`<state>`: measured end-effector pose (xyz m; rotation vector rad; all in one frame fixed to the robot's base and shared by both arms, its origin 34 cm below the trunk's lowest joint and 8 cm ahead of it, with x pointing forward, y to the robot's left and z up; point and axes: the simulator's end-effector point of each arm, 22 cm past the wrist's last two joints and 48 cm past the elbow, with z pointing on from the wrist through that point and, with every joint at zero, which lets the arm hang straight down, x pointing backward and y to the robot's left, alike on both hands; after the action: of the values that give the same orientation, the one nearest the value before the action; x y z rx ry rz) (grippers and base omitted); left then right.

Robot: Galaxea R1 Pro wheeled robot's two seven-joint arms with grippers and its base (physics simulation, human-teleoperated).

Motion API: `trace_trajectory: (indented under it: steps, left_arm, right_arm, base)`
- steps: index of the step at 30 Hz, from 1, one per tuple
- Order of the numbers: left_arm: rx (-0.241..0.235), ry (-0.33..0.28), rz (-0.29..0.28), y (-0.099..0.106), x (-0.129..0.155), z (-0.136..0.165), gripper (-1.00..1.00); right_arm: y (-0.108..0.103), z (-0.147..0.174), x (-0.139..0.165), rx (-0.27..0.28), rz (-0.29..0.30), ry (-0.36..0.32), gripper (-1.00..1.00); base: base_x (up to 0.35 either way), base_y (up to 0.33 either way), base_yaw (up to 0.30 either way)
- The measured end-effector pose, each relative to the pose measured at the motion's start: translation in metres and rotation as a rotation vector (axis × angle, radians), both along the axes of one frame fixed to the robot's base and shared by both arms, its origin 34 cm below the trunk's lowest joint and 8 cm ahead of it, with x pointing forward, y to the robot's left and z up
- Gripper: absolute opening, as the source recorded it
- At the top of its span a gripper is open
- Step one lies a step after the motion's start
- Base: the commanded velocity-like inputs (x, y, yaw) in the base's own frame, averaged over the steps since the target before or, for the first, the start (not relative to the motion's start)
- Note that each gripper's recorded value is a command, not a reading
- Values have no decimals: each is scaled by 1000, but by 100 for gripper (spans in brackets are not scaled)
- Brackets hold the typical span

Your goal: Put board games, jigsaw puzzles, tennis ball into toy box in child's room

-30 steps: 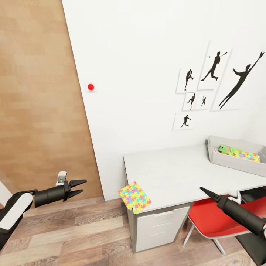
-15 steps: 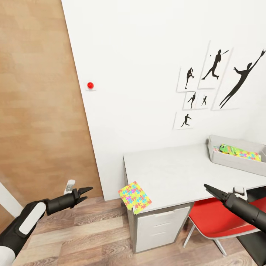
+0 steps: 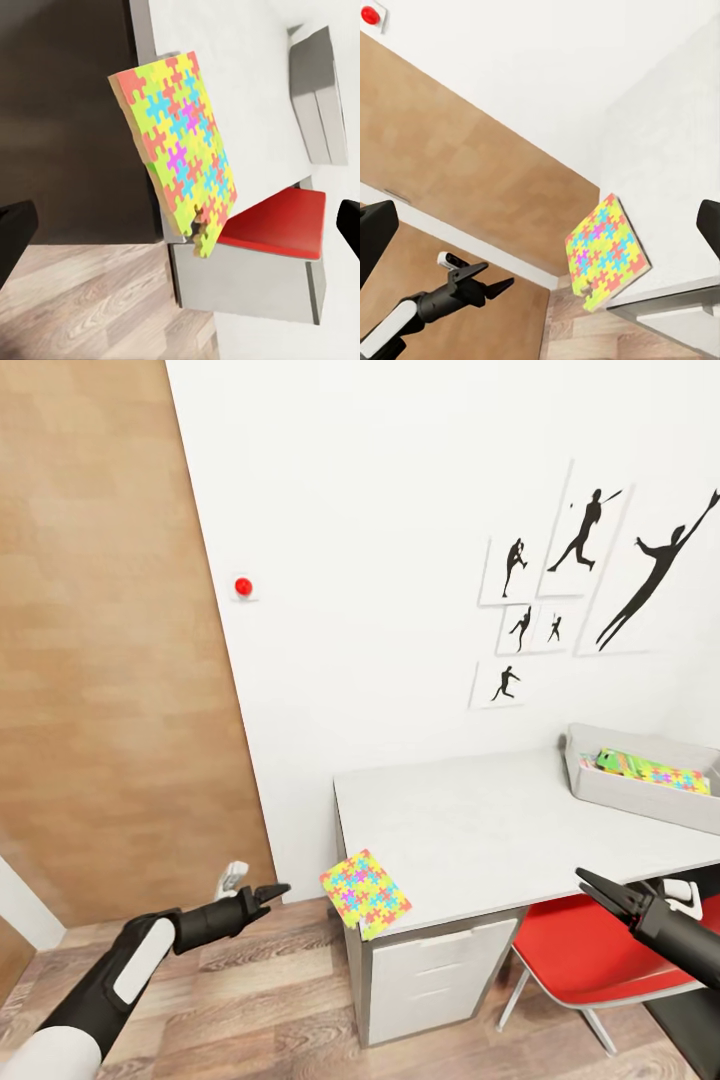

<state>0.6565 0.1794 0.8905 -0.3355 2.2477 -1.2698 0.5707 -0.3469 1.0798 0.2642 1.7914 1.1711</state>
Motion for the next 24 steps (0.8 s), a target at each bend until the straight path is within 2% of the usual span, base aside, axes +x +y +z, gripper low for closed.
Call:
trace_trajectory:
  steps: [8,16,21,24]
  left_arm:
    - [-5,-11,-2,-2,3,-2,100]
    - [-13,-27,1,9,8,3,100]
    - [-32,40,-34,9,-3,-3,100]
    - [-36,51,-41,9,-5,-5,100]
  right_arm:
    - [0,-2,1,0,-1,-15,100]
    - [-2,-5,1,0,-4,-29,100]
    - [-13,-3,1,-1,-31,-46,100]
    - [-14,-3,1,0,-35,-52,100]
  base:
    - [0,0,0]
    - [0,0,0]
    - [0,0,0]
    - [0,0,16]
